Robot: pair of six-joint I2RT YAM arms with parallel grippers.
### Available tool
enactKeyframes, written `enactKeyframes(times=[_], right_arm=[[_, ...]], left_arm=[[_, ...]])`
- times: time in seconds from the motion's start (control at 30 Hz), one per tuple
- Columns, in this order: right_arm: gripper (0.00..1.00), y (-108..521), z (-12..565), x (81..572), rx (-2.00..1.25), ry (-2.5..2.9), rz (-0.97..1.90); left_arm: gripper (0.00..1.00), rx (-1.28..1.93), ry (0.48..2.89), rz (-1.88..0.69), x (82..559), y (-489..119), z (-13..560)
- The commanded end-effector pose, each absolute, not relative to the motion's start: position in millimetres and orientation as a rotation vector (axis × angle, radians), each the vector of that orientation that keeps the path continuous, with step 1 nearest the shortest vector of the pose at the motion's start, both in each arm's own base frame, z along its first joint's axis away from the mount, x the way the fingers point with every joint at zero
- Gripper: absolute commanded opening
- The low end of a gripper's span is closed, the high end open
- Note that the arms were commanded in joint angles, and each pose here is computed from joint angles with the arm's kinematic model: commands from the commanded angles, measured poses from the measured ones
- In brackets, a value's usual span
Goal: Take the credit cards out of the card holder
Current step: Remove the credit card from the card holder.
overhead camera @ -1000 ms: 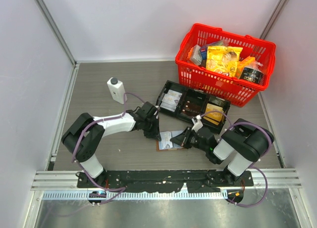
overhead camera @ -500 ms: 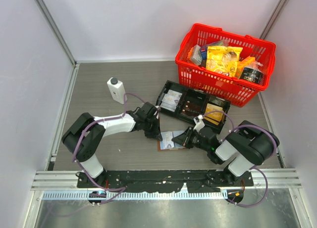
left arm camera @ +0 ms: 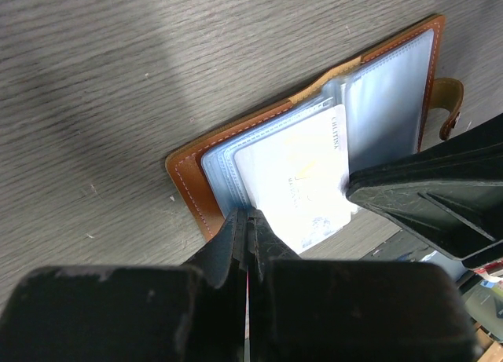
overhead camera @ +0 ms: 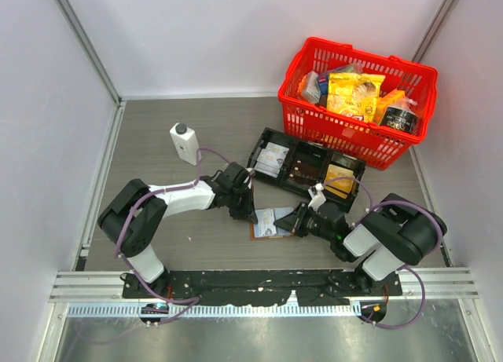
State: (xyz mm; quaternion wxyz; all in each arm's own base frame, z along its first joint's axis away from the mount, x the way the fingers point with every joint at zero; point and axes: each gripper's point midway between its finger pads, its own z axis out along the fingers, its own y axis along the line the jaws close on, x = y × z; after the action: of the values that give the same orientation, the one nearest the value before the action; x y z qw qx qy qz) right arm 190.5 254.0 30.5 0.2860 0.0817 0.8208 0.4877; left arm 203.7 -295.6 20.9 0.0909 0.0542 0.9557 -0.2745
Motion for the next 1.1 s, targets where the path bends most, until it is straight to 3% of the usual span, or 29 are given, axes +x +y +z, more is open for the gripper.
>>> enactKeyframes(times=[0.0,0.23,0.43,0.57,0.87,1.07], right_arm=[[0.08,251,41,196,0.213,2.137,1.297],[0.02,250,42,195,0.203,2.14,1.296],[0.24,256,37,198,0.191,2.171,1.295],[0.25,257,33,199,0.196,2.179,1.29],[0.07,259,34,198,0.206,2.163,1.324],[0.03,248,36,200,0.225,2.149,1.301]], left_arm=[[0.0,0.141,2.991,-0.529,180,-253,-31],[0.0,0.141,2.986,-0.534,181,-254,-30],[0.0,0.139,2.986,-0.545,181,-254,-30],[0.0,0.139,2.983,-0.547,181,-255,-29],[0.0,0.139,2.986,-0.545,181,-254,-30],[0.0,0.142,2.994,-0.547,179,-255,-32]])
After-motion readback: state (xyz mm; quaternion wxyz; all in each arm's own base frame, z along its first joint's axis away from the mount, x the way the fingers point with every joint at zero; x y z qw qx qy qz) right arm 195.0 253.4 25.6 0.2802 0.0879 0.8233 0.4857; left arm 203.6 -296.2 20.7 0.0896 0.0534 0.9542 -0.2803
